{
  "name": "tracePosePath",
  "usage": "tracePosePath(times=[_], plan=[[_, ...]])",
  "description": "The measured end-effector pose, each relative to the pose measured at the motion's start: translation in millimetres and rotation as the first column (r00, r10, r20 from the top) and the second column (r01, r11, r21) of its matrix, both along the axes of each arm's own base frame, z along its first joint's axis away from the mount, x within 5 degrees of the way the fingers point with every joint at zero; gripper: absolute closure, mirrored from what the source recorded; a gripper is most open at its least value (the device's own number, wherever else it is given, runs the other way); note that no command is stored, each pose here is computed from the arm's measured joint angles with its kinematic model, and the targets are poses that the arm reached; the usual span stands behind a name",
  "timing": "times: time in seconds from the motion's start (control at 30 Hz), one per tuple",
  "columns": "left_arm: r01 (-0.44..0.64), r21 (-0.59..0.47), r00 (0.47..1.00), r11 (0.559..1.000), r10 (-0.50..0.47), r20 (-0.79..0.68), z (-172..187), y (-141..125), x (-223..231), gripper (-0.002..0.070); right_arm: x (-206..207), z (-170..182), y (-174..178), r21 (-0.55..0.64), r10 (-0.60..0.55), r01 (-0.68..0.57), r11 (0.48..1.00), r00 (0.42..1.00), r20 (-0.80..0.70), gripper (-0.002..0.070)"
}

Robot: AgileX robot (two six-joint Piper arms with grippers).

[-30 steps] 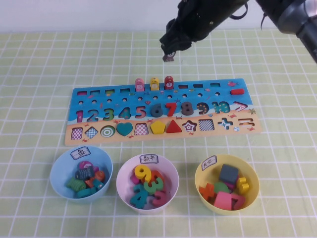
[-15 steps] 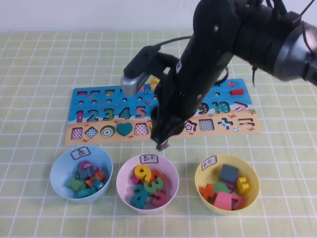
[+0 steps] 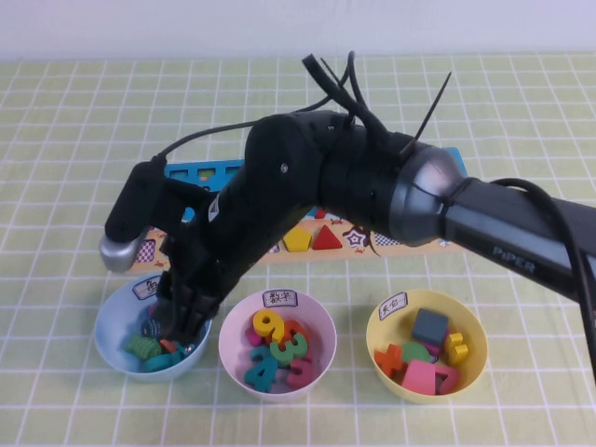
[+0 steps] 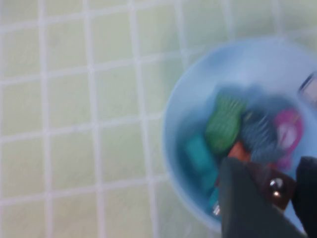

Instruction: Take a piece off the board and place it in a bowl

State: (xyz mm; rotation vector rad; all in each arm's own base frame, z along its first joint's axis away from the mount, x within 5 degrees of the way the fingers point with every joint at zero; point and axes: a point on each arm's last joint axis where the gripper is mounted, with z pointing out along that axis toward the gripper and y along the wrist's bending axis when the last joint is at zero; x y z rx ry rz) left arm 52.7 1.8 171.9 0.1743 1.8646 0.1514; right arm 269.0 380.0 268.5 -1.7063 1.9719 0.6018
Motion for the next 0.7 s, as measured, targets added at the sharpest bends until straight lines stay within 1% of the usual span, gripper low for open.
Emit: tracePosePath(times=[0.23,0.37,0.4,0.43,0.5,0.53,0.6,0.63,0.67,0.7], plan=[[0.000,0.000,1.000,1.000,0.000,0.000,0.0,0.0,0.0,0.0679,7.3,-7.3,13.5,0.116,0.034,-0.041,0.992,0.997,0.063,0.0484],[0.000,0.000,1.000,1.000,0.000,0.000,0.0,0.0,0.0,0.0679,9.4,-16.9,18.4,0.131,0.054,-0.063,0.989,0.996,0.070,0.0483],[0.000,0.000,1.000,1.000,0.000,0.000,0.0,0.0,0.0,0.0679,9.8,-18.7,19.0,0.130,0.056,-0.065,0.989,0.996,0.070,0.0469],[0.000,0.000,1.000,1.000,0.000,0.000,0.0,0.0,0.0,0.0679,9.9,-20.6,19.6,0.130,0.057,-0.065,0.989,0.996,0.064,0.0444],[0.000,0.000,1.000,1.000,0.000,0.000,0.0,0.0,0.0,0.0680,10.4,-23.4,21.0,0.137,0.052,-0.059,0.989,0.997,0.055,0.0339],[0.000,0.000,1.000,1.000,0.000,0.000,0.0,0.0,0.0,0.0679,10.9,-24.2,21.6,0.140,0.048,-0.055,0.989,0.997,0.055,0.0251],[0.000,0.000,1.000,1.000,0.000,0.000,0.0,0.0,0.0,0.0679,11.7,-23.5,22.6,0.155,0.038,-0.046,0.987,0.998,0.056,0.0127],[0.000,0.000,1.000,1.000,0.000,0.000,0.0,0.0,0.0,0.0679,12.1,-22.9,23.1,0.165,0.030,-0.039,0.986,0.998,0.057,0.0077],[0.000,0.000,1.000,1.000,0.000,0.000,0.0,0.0,0.0,0.0679,12.8,-22.4,23.5,0.171,0.024,-0.035,0.985,0.998,0.062,0.0044],[0.000,0.000,1.000,1.000,0.000,0.000,0.0,0.0,0.0,0.0679,13.5,-21.9,23.9,0.178,0.017,-0.029,0.984,0.998,0.065,0.0027]])
